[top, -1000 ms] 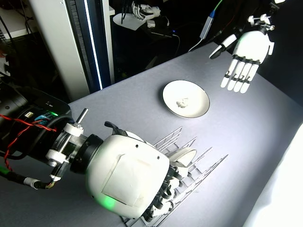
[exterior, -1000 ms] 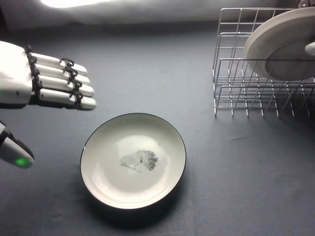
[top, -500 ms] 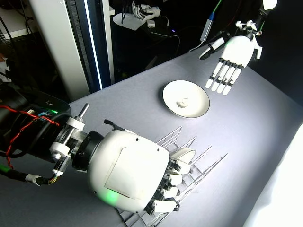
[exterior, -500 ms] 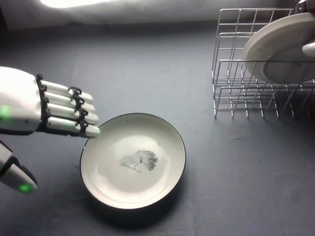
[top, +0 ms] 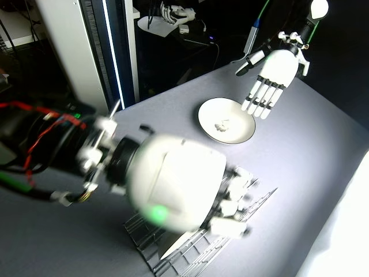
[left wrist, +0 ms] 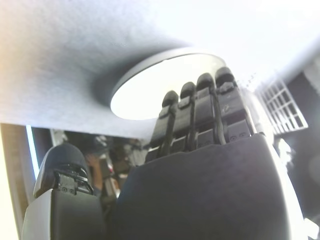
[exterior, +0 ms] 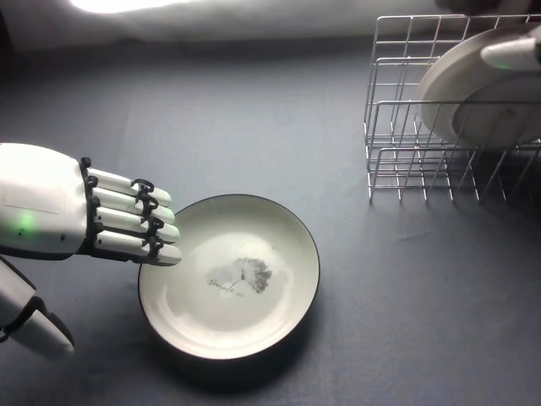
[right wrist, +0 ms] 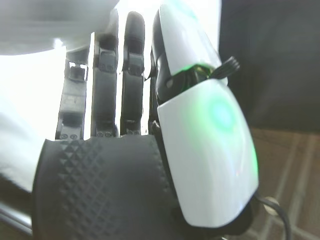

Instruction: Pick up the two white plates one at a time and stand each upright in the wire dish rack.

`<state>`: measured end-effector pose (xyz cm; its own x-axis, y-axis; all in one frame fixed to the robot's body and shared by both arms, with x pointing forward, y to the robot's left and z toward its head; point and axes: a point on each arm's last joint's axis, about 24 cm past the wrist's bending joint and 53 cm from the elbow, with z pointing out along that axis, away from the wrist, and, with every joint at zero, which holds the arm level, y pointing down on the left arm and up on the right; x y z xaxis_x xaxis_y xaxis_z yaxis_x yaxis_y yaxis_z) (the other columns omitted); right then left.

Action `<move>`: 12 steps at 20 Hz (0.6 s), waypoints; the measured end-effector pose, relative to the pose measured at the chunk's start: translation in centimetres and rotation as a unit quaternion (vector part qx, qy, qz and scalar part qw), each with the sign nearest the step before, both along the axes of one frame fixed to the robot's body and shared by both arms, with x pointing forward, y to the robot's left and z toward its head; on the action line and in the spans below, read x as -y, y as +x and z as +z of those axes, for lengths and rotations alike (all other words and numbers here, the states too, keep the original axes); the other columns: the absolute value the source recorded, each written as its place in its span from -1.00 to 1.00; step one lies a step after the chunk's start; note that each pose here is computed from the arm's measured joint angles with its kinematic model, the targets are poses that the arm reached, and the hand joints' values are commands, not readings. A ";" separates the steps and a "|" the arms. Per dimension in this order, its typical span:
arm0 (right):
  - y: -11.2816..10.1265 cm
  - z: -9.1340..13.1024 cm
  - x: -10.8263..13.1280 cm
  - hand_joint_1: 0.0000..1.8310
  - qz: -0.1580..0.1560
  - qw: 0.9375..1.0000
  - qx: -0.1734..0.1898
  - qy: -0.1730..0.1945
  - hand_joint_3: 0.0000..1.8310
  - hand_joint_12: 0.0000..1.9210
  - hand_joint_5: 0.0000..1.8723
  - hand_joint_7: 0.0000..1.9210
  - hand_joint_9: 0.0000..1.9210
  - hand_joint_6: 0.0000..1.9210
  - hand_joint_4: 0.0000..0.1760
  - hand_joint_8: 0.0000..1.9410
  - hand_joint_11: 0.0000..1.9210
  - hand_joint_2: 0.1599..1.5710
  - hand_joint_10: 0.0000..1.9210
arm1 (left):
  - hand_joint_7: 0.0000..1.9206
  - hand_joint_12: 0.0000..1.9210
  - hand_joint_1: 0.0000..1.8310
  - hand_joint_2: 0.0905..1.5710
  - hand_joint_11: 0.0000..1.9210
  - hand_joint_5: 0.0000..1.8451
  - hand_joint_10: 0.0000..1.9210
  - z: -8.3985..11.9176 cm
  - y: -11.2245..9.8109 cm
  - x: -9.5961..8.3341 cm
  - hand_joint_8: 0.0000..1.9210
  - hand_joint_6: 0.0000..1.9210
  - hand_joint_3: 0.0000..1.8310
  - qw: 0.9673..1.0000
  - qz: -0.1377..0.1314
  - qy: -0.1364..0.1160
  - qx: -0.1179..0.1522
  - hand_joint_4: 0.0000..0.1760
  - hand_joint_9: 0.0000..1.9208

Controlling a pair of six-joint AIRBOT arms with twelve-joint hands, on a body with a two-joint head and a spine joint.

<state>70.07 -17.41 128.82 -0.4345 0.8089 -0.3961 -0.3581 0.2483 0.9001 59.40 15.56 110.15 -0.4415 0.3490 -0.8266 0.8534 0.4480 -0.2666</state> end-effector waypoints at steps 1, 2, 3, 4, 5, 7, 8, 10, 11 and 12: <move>-0.3 0.5 -0.7 0.32 0.008 1.000 0.006 -0.002 -1.00 0.28 -0.43 -0.40 -0.45 -1.00 -1.00 -1.00 -0.99 0.25 -1.00 | -1.00 -1.00 -1.00 0.29 -1.00 -1.00 -1.00 -0.2 0.0 0.0 -1.00 -1.00 -1.00 1.000 0.003 0.000 -0.001 -1.00 -1.00; -0.6 0.9 -1.2 0.28 0.014 1.000 0.012 -0.004 -1.00 0.23 -0.48 -0.47 -0.52 -1.00 -1.00 -1.00 -1.00 0.23 -1.00 | -1.00 -1.00 -1.00 0.30 -1.00 -1.00 -1.00 -0.4 -0.1 0.1 -1.00 -1.00 -1.00 1.000 0.003 0.003 -0.001 -1.00 -1.00; -1.1 1.2 -2.0 0.21 0.023 0.999 0.020 -0.011 -1.00 0.06 -0.60 -0.62 -0.65 -1.00 -1.00 -1.00 -1.00 0.20 -1.00 | -1.00 -1.00 -1.00 0.30 -1.00 -1.00 -1.00 -0.8 -0.1 0.0 -1.00 -1.00 -1.00 1.000 0.002 0.008 -0.002 -1.00 -1.00; -1.4 1.5 -2.5 0.13 0.030 0.999 0.028 -0.017 -1.00 -0.16 -0.72 -0.76 -0.78 -1.00 -1.00 -1.00 -1.00 0.19 -1.00 | -1.00 -1.00 -1.00 0.30 -1.00 -1.00 -1.00 -1.0 -0.1 0.0 -1.00 -1.00 -1.00 1.000 0.003 0.011 -0.003 -1.00 -1.00; -2.2 1.7 -3.6 0.02 0.045 0.998 0.042 -0.034 -1.00 -0.67 -0.90 -0.94 -0.96 -1.00 -1.00 -1.00 -1.00 0.12 -1.00 | -1.00 -1.00 -1.00 0.30 -1.00 -1.00 -1.00 -1.3 -0.3 0.1 -1.00 -1.00 -1.00 1.000 0.004 0.012 -0.006 -1.00 -1.00; -3.7 1.8 -5.4 0.11 0.074 0.992 0.075 -0.071 -1.00 -0.99 -0.99 -1.00 -1.00 -1.00 -1.00 -1.00 -1.00 -0.02 -1.00 | -1.00 -1.00 -1.00 0.29 -1.00 -1.00 -1.00 -1.8 -0.5 0.3 -1.00 -1.00 -1.00 1.000 0.002 0.017 -0.009 -1.00 -1.00; -4.5 1.6 -6.4 0.13 0.089 0.987 0.092 -0.092 -1.00 -1.00 -1.00 -1.00 -1.00 -1.00 -1.00 -1.00 -1.00 -0.08 -1.00 | -1.00 -1.00 -1.00 0.29 -1.00 -1.00 -1.00 -2.1 -0.6 0.2 -1.00 -1.00 -1.00 1.000 0.003 0.018 -0.012 -1.00 -1.00; -6.0 1.1 -8.1 0.16 0.118 0.975 0.126 -0.137 -1.00 -1.00 -1.00 -1.00 -1.00 -1.00 -1.00 -1.00 -1.00 -0.09 -1.00 | -1.00 -1.00 -1.00 0.31 -1.00 -1.00 -1.00 -2.4 -0.6 0.2 -1.00 -1.00 -1.00 1.000 0.005 0.020 -0.014 -1.00 -1.00; -6.5 0.9 -8.6 0.14 0.127 0.971 0.136 -0.150 -1.00 -1.00 -1.00 -1.00 -1.00 -1.00 -1.00 -1.00 -1.00 -0.08 -1.00 | -1.00 -1.00 -1.00 0.30 -1.00 -1.00 -1.00 -2.5 -0.7 0.1 -1.00 -1.00 -1.00 1.000 0.007 0.019 -0.017 -1.00 -1.00; -7.3 0.6 -9.4 0.13 0.140 0.963 0.152 -0.171 -1.00 -1.00 -1.00 -1.00 -1.00 -1.00 -1.00 -1.00 -1.00 -0.08 -1.00 | -1.00 -1.00 -1.00 0.30 -1.00 -1.00 -1.00 -2.7 -0.9 0.1 -1.00 -1.00 -1.00 1.000 0.008 0.020 -0.022 -1.00 -1.00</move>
